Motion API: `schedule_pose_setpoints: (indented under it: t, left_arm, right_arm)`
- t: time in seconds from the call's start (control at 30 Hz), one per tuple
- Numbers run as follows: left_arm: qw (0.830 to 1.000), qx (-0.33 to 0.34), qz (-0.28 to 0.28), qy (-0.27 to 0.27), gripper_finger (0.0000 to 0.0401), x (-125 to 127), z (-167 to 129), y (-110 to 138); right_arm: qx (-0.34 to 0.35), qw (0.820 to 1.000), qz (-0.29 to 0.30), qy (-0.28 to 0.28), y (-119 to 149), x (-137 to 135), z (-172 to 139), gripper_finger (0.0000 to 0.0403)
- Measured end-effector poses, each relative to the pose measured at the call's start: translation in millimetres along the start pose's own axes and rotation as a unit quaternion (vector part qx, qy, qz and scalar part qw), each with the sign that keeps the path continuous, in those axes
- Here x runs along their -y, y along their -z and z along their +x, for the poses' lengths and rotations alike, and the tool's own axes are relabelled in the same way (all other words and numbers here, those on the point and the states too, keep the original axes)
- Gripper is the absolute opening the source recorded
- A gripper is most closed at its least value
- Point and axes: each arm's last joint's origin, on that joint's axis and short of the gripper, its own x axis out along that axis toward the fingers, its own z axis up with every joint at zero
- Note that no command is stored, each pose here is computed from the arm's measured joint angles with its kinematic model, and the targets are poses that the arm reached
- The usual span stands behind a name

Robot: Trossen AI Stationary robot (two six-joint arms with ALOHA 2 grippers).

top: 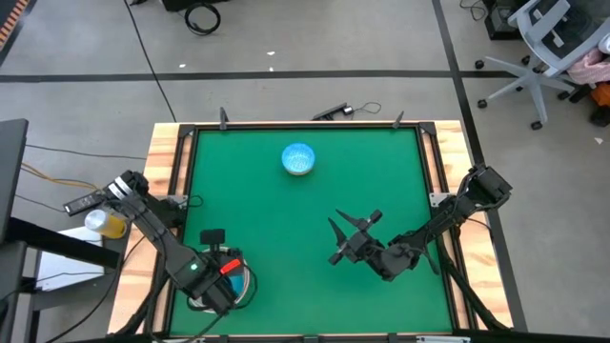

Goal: Nest bowls inside each other
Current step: Stack the blue bowl on top of the gray bowl, then stack the blue patterned bowl on top of the blue bowl

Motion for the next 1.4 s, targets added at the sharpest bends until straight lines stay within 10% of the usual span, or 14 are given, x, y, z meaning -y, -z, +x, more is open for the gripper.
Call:
schedule_pose_setpoints:
  t: [0.6,0.9,1.17,1.4]
  left_arm:
    - [0.998,0.007,0.001,0.058,0.0004,-15,46,24]
    - [0.990,0.011,-0.102,0.093,0.0012,-41,60,45]
    - [0.978,0.045,-0.150,0.140,0.0104,-57,37,45]
    - [0.968,-0.010,-0.202,0.147,0.0213,-63,32,47]
  right_arm:
    - [-0.015,0.999,-0.028,0.025,5,1,6,0.0140]
    - [-0.017,0.999,-0.036,0.017,10,0,13,0.0140]
    - [-0.103,0.979,0.069,-0.163,47,8,81,0.0140]
    - [-0.155,0.972,0.047,-0.171,68,44,142,0.0140]
